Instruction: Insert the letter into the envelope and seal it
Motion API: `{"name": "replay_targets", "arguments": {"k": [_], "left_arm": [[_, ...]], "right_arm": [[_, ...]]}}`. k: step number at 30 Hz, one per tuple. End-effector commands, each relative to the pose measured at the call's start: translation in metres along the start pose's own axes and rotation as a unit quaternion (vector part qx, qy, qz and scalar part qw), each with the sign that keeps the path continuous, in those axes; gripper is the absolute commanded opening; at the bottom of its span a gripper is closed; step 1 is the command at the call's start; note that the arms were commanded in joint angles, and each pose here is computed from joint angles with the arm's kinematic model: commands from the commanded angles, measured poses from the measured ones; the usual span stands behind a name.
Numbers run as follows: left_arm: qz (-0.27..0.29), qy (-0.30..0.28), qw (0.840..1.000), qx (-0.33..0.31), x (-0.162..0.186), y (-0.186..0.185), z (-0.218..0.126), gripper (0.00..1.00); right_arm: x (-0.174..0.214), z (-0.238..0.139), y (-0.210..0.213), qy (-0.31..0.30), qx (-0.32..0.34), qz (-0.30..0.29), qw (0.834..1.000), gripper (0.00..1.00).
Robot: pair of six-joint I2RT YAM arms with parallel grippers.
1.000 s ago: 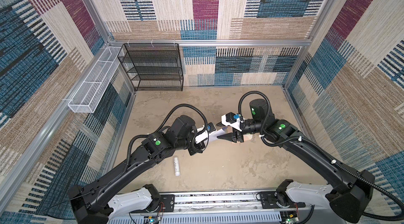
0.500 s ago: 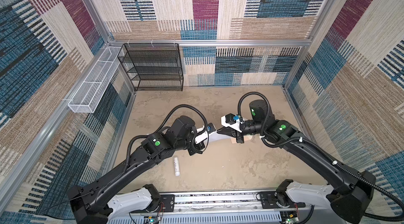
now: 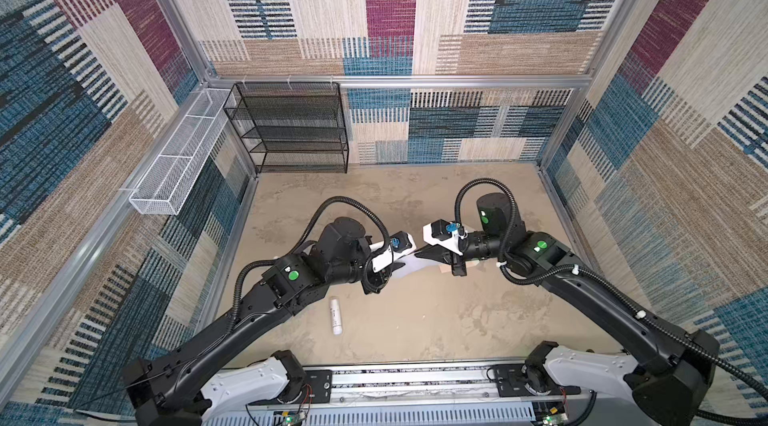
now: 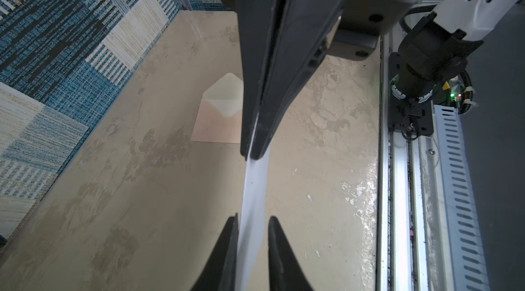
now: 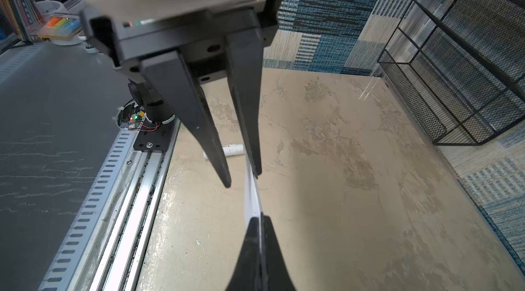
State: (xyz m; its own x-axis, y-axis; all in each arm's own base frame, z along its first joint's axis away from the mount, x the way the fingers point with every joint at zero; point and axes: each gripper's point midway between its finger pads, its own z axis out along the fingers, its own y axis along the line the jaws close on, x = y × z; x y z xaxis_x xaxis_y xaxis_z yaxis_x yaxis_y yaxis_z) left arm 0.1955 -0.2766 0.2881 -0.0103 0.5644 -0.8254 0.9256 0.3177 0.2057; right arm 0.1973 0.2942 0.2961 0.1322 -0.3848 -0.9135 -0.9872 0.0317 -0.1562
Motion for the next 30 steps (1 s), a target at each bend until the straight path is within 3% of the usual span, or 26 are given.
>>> {"name": "replay_targets", "arguments": {"k": [1, 16, 21, 27, 30], "left_arm": [[-0.004, -0.038, 0.999, 0.027, -0.019, -0.006, 0.003, 0.2], [-0.014, -0.034, 0.999, 0.04, -0.016, -0.009, 0.013, 0.12], [-0.014, -0.038, 0.998, 0.049, -0.017, -0.012, 0.014, 0.0], [-0.018, -0.016, 0.999, 0.031, -0.004, -0.008, 0.014, 0.0], [-0.015, 0.0, 1.0, 0.017, 0.005, -0.005, 0.013, 0.13]], "right_arm": [[-0.004, -0.001, 0.002, -0.01, -0.001, 0.0, 1.0, 0.0], [-0.003, 0.001, 0.005, -0.01, -0.005, 0.006, 1.0, 0.0], [-0.003, 0.001, 0.005, -0.011, -0.006, 0.008, 1.0, 0.0], [-0.006, -0.002, 0.004, -0.012, 0.003, 0.001, 1.0, 0.0], [-0.008, -0.005, 0.005, -0.014, 0.006, -0.003, 1.0, 0.0]]}}
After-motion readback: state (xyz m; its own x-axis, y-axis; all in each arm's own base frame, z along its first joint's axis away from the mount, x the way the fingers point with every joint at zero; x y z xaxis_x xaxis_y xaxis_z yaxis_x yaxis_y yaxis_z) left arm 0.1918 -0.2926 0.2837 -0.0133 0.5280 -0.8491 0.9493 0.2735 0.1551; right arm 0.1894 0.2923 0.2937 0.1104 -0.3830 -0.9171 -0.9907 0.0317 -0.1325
